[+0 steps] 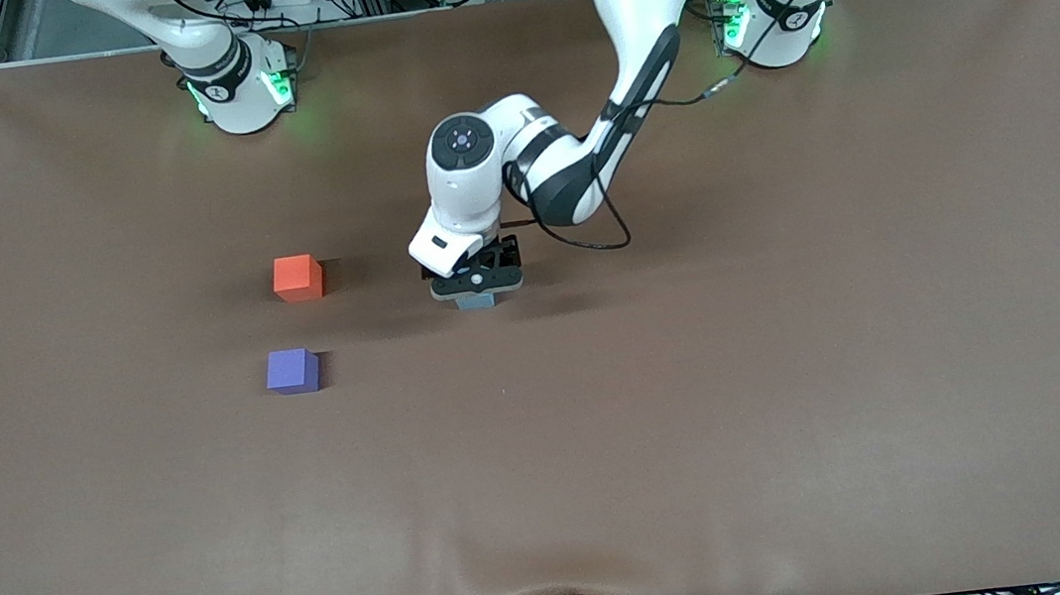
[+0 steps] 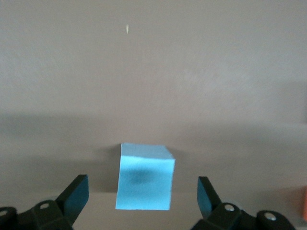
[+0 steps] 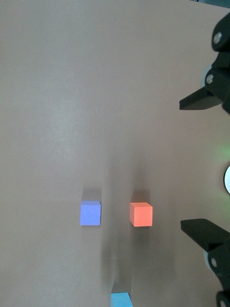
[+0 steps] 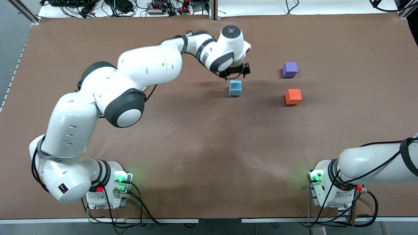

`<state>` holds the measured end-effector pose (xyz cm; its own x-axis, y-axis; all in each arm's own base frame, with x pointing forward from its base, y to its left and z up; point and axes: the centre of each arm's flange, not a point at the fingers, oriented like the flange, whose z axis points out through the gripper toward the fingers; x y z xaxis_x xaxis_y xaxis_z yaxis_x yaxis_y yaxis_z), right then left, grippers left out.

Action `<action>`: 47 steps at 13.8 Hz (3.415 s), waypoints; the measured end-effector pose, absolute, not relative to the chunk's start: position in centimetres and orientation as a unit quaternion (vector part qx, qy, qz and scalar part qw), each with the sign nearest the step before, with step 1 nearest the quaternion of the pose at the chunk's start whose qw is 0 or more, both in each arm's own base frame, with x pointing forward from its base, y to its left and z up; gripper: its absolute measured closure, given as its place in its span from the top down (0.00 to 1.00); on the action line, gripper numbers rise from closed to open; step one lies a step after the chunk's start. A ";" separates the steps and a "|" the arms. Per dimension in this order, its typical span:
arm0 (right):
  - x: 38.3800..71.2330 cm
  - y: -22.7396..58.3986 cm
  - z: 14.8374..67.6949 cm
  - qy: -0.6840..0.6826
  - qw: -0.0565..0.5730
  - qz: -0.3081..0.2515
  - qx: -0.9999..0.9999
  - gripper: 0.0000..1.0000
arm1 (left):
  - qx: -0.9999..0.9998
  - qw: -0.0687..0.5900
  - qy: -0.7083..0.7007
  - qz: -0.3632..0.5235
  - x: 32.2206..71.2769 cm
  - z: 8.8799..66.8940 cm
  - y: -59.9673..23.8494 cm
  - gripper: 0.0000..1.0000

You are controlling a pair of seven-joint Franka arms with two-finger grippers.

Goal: Place blue block between orange and purple blocks

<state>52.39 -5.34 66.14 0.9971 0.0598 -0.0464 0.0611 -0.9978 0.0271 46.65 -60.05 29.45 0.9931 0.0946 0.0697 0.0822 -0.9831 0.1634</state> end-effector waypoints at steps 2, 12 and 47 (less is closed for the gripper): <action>52.4 -5.3 66.1 0.030 0.014 -0.023 0.999 1.00 | 0.995 0.074 0.056 0.044 49.2 35.1 -57.1 1.00; 52.5 -5.3 65.9 0.031 0.014 -0.025 0.999 1.00 | 0.998 -0.013 -0.039 -0.036 61.1 52.9 -22.9 1.00; 55.4 35.2 36.1 0.003 -0.016 -0.060 0.998 1.00 | 0.997 -0.018 -0.036 -0.065 53.4 61.7 -5.5 1.00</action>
